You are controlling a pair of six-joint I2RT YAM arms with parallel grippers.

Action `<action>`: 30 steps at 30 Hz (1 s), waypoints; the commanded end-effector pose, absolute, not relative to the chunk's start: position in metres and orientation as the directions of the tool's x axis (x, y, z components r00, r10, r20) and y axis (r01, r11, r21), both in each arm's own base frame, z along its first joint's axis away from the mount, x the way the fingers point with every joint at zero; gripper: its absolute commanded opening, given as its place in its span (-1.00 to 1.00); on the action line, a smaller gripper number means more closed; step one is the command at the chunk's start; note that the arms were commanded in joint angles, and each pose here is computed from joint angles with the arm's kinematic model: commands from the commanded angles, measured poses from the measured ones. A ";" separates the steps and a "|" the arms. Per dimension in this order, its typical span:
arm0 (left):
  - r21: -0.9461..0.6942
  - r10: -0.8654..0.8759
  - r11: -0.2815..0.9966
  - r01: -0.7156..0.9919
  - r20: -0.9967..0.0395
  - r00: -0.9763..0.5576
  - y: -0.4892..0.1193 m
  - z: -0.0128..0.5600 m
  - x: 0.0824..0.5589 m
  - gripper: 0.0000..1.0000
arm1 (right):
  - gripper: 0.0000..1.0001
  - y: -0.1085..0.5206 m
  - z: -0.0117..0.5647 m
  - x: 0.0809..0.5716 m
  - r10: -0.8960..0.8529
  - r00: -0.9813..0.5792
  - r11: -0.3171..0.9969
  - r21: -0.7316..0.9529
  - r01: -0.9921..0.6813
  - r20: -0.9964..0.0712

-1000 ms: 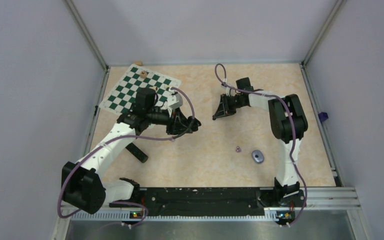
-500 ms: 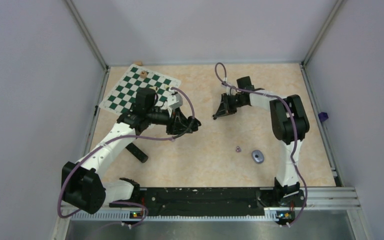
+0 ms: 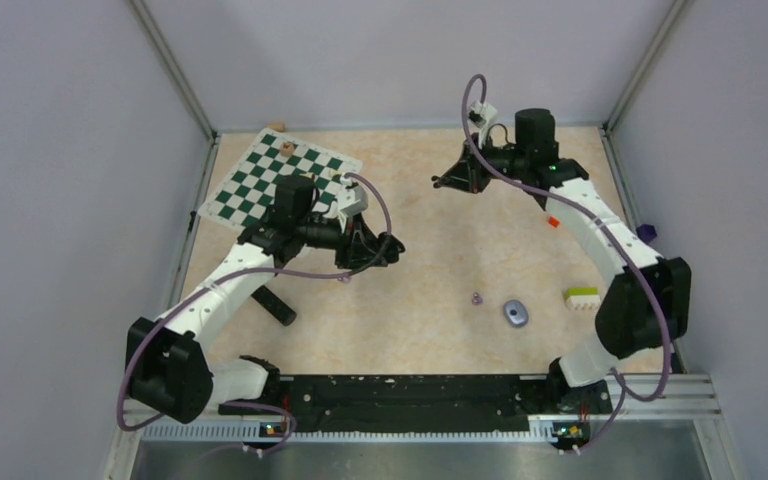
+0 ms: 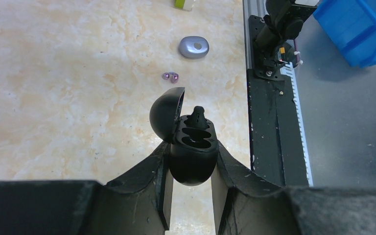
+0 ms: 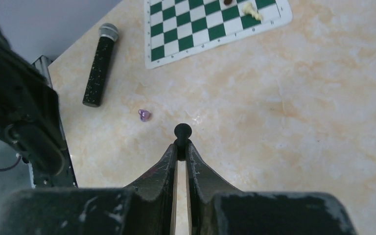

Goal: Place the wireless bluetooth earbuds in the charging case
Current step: Insert the left earbud into the left side groove of the charging case.

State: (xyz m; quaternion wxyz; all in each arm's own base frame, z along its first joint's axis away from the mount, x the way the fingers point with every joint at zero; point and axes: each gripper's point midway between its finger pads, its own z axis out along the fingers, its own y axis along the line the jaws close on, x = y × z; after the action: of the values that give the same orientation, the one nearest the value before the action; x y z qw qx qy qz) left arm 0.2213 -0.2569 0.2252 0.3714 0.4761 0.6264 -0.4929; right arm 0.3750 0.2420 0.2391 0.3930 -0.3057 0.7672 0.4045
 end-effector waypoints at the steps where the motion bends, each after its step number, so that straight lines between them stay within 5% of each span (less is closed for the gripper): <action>1: -0.245 0.198 0.013 0.970 -0.950 -0.242 -0.263 0.239 0.220 -1.00 | -0.83 0.243 0.296 0.350 -0.124 -0.303 0.394 0.234 -0.889 -0.945; 30: -0.293 0.183 -0.015 0.956 -0.941 -0.285 -0.266 0.238 0.219 -1.00 | -0.78 0.313 0.320 0.217 -0.141 -0.053 -0.023 0.057 -0.998 -0.989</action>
State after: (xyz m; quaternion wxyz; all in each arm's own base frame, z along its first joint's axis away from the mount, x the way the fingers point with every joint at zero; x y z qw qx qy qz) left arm 0.2187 -0.2627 0.2297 0.3548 0.4653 0.6183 -0.5247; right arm 0.2346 0.3094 0.3039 0.4260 -0.4946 0.5865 0.4795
